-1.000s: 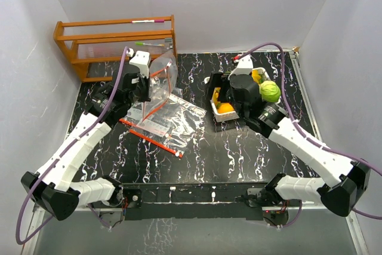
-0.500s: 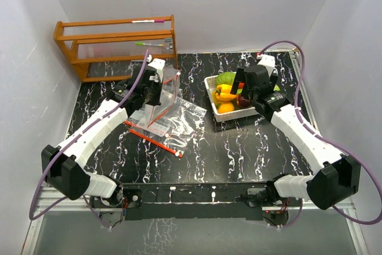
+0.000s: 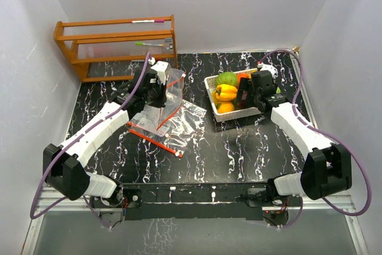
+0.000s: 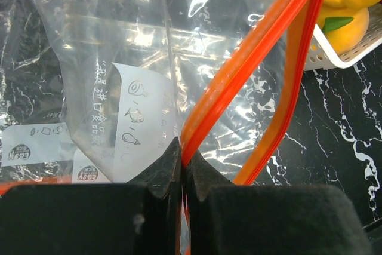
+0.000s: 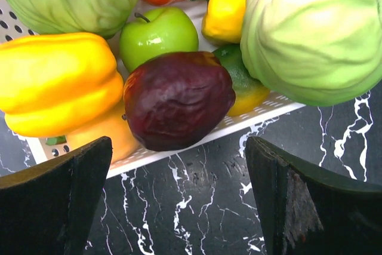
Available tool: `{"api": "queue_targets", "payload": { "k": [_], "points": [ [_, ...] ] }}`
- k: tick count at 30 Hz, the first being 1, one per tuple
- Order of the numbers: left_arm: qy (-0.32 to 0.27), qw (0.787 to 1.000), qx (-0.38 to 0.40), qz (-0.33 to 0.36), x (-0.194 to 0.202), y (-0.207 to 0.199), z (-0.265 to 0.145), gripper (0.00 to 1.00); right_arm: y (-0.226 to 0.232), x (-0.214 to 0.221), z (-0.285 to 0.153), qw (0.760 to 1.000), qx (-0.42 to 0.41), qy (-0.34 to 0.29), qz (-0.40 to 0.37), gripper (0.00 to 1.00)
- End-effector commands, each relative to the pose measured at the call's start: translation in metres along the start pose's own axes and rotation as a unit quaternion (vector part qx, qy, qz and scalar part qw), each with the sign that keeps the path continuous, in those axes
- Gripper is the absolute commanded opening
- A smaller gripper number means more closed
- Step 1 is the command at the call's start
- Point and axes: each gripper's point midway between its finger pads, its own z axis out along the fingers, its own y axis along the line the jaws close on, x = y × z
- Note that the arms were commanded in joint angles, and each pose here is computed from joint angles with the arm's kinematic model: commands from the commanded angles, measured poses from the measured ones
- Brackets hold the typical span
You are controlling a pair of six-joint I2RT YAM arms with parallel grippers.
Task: Place the food in the zip-top bag and seal the zipper
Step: Pick up the fake vegetable from the bin.
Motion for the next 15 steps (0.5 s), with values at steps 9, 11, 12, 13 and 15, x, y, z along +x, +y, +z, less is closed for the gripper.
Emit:
{"api": "queue_targets", "payload": {
  "k": [9,11,12,13,15],
  "points": [
    [-0.014,1.000,0.017,-0.003,-0.004,-0.005,-0.005,0.00,-0.020,-0.065,-0.009,0.992,0.055,-0.113,0.011,0.98],
    [-0.013,1.000,0.017,-0.002,-0.003,-0.005,-0.005,0.00,-0.026,-0.079,-0.015,0.988,0.073,-0.132,0.014,0.98],
    [-0.012,1.000,0.017,-0.003,-0.003,-0.005,-0.005,0.00,-0.029,-0.085,-0.017,0.987,0.083,-0.140,0.014,0.98],
    [-0.011,1.000,0.017,-0.003,-0.003,-0.005,-0.004,0.00,-0.032,-0.090,-0.018,0.985,0.094,-0.144,0.011,0.98],
    [-0.011,1.000,0.017,-0.003,-0.003,-0.004,-0.004,0.00,-0.042,-0.096,-0.017,0.982,0.120,-0.145,0.008,0.98]
  ]
}}
